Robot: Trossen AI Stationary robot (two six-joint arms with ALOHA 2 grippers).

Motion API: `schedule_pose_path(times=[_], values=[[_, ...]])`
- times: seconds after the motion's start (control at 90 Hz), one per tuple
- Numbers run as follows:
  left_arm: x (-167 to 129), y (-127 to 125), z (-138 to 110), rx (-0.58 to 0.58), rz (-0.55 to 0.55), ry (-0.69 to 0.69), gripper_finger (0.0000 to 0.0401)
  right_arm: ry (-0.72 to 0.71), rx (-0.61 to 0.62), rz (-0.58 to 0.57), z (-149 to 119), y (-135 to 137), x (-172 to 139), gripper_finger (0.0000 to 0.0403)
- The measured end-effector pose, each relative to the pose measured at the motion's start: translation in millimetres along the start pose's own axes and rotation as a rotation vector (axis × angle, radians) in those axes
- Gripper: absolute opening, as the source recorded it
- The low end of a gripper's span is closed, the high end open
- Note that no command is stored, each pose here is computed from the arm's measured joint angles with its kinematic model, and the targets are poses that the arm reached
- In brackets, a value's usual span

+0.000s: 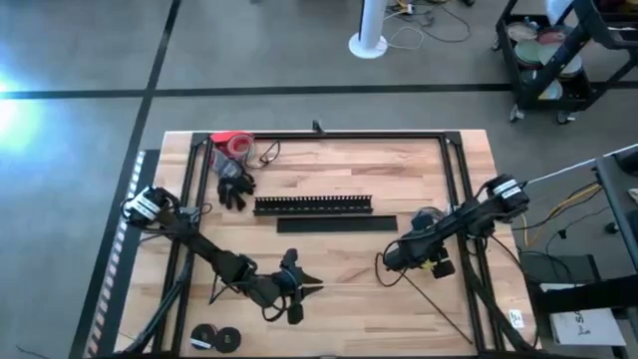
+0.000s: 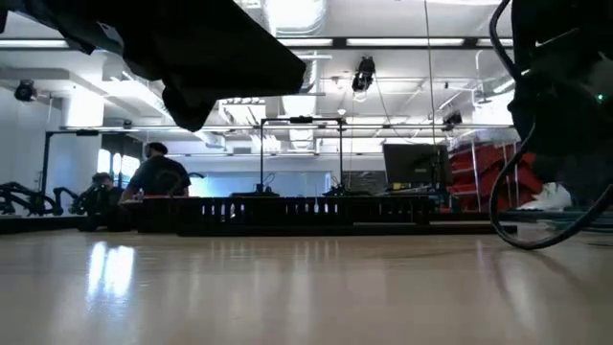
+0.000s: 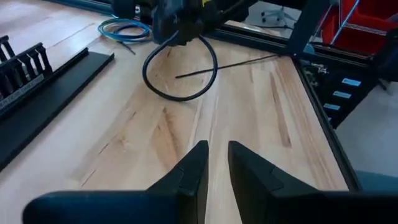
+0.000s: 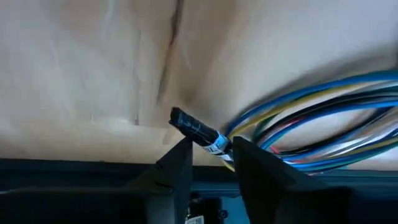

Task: Ziptie cables
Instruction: Wrap the cable wires with the black zip tie

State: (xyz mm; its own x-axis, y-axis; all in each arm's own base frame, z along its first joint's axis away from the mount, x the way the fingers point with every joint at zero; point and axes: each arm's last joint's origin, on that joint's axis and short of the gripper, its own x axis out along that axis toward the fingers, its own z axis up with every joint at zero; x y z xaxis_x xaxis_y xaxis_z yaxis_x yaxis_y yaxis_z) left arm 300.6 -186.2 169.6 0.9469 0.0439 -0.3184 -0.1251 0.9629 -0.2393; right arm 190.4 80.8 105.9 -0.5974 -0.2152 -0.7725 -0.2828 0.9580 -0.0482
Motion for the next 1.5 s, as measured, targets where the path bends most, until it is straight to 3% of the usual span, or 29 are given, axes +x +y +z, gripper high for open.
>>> schedule_pose_path(times=[0.356,0.522,0.6,0.8,0.933,1.178,1.311,1.5], values=[[0,0,0,-0.007,-0.001,0.0,0.0049,-0.065,-0.003,0.01,9,1,2,0.0088],[0,0,0,-0.005,0.0,0.001,0.0049,-0.1,0.009,0.016,7,1,-2,0.0035],[0,0,0,0.005,0.0,0.001,0.0049,-0.138,0.023,0.014,7,1,-11,0.0012],[0,1,-1,0.022,0.007,0.013,0.0049,-0.249,0.124,0.033,-14,2,-52,0.0006],[0,1,-1,0.037,0.007,0.013,0.0049,-0.462,0.195,0.076,-41,5,-90,0.0004],[2,0,3,0.047,0.012,-0.047,0.0049,-1.088,0.29,0.137,-90,4,-149,0.0004],[3,-1,9,0.096,0.015,-0.106,0.0053,-1.417,0.225,0.18,-107,2,-174,0.0004],[3,1,27,0.213,0.125,-0.273,0.0081,-1.754,0.107,0.173,-118,3,-204,0.0003]])
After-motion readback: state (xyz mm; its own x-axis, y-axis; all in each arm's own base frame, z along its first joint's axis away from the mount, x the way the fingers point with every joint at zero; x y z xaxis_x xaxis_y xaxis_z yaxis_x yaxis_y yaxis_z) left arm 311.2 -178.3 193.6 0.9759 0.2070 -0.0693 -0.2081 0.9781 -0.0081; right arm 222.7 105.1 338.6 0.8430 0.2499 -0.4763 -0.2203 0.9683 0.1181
